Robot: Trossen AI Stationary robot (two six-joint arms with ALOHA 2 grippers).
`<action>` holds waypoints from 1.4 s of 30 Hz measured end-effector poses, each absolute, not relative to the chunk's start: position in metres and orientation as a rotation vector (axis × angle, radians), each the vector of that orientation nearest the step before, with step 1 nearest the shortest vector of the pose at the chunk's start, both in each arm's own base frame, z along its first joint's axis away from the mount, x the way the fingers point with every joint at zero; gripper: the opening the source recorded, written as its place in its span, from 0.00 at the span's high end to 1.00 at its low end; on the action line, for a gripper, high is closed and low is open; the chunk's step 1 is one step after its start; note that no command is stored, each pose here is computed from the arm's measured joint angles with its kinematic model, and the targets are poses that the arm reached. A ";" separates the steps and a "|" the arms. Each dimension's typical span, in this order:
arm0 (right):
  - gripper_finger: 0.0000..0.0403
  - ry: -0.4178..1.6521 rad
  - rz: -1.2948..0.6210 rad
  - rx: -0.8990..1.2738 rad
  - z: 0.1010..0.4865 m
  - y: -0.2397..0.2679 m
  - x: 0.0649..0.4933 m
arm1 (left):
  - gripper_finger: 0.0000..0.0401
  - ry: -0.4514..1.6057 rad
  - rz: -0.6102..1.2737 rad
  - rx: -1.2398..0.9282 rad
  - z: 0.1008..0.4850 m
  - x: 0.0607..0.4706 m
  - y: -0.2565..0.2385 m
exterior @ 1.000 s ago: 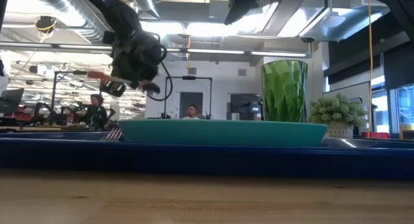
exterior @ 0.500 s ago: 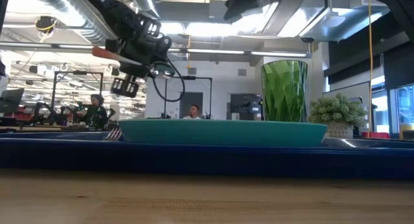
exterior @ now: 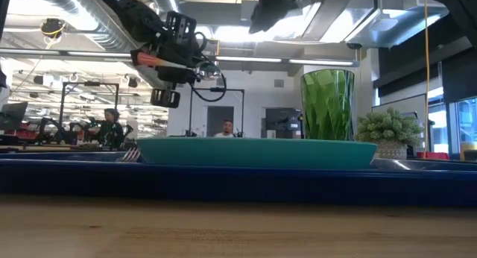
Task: Pick and place plate/cup/fork/spoon on tray
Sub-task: Put the orange spoon on the left of the green plate on the blue tray
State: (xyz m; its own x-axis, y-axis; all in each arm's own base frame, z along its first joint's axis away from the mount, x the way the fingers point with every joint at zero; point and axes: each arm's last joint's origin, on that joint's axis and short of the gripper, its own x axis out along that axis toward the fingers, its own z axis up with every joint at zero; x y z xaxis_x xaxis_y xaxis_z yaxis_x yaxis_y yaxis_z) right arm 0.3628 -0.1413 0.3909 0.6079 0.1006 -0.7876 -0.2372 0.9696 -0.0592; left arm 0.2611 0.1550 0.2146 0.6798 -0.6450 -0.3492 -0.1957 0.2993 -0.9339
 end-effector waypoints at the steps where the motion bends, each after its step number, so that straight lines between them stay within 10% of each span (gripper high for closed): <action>1: 0.99 0.901 0.194 -0.166 0.390 -0.142 0.363 | 0.99 0.816 -0.349 -1.262 0.215 0.261 0.155; 22: 0.76 0.932 0.239 -0.127 0.374 -0.136 0.376 | 0.99 0.675 -0.367 -1.124 0.229 0.280 0.158; 42: 0.75 0.898 0.333 -0.205 0.360 -0.134 0.393 | 0.99 0.577 -0.437 -1.067 0.244 0.287 0.159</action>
